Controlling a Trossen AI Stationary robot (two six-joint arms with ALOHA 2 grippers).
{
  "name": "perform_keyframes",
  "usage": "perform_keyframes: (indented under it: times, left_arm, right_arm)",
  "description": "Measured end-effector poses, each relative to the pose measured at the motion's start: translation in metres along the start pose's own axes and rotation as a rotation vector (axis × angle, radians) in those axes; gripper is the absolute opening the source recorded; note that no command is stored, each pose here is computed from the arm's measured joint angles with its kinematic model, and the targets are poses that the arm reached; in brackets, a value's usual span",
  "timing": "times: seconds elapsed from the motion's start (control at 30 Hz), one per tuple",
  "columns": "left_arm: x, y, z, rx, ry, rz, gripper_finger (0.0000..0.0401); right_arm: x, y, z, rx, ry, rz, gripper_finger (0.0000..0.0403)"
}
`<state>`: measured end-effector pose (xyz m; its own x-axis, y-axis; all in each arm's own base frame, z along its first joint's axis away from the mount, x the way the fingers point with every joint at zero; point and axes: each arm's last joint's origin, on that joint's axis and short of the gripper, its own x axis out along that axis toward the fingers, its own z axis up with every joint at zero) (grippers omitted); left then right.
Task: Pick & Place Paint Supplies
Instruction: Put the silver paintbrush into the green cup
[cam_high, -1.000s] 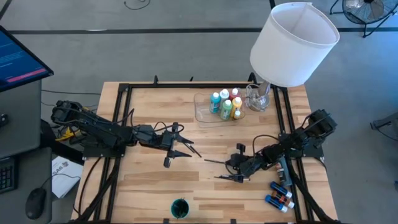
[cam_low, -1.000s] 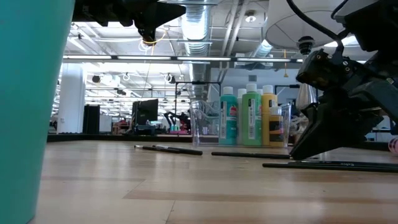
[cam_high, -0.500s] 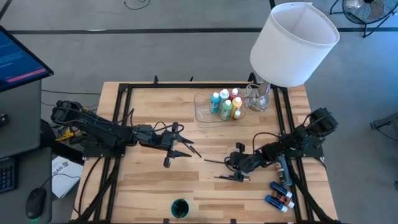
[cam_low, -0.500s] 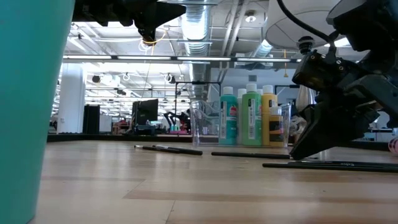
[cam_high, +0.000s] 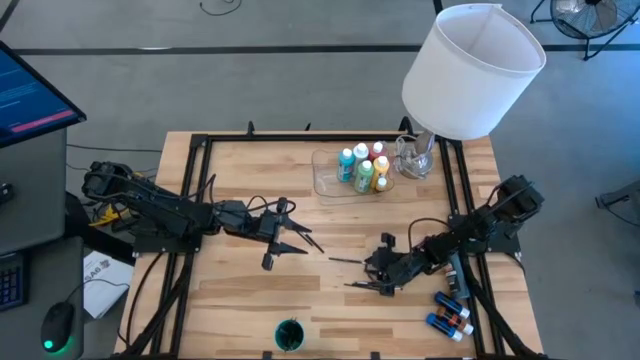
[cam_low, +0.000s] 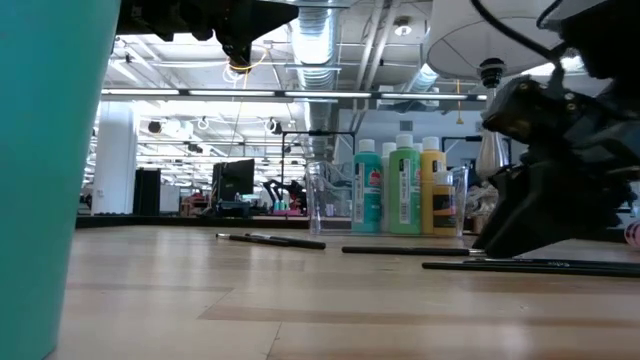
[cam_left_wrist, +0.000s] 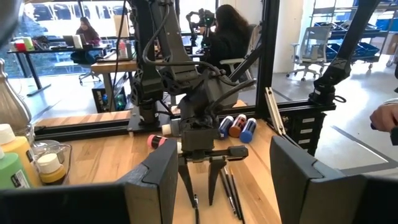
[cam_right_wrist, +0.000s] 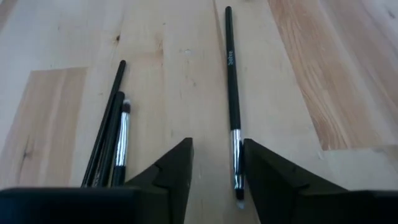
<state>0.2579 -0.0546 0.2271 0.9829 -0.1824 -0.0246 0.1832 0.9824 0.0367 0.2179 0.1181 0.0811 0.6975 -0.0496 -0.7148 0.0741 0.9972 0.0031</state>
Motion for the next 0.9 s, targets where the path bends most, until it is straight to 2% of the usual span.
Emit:
perform_keyframes:
  times: [0.27, 0.9]
  left_arm:
    - [0.000, 0.000, 0.000, 0.000, -0.002, 0.000, 0.0153]
    - [0.000, 0.000, 0.002, -0.012, -0.017, 0.001, 0.0153]
  right_arm:
    - [-0.006, 0.006, -0.010, 0.018, -0.012, -0.100, 0.0151]
    - [-0.005, 0.000, -0.010, 0.064, -0.003, -0.151, 0.0106]
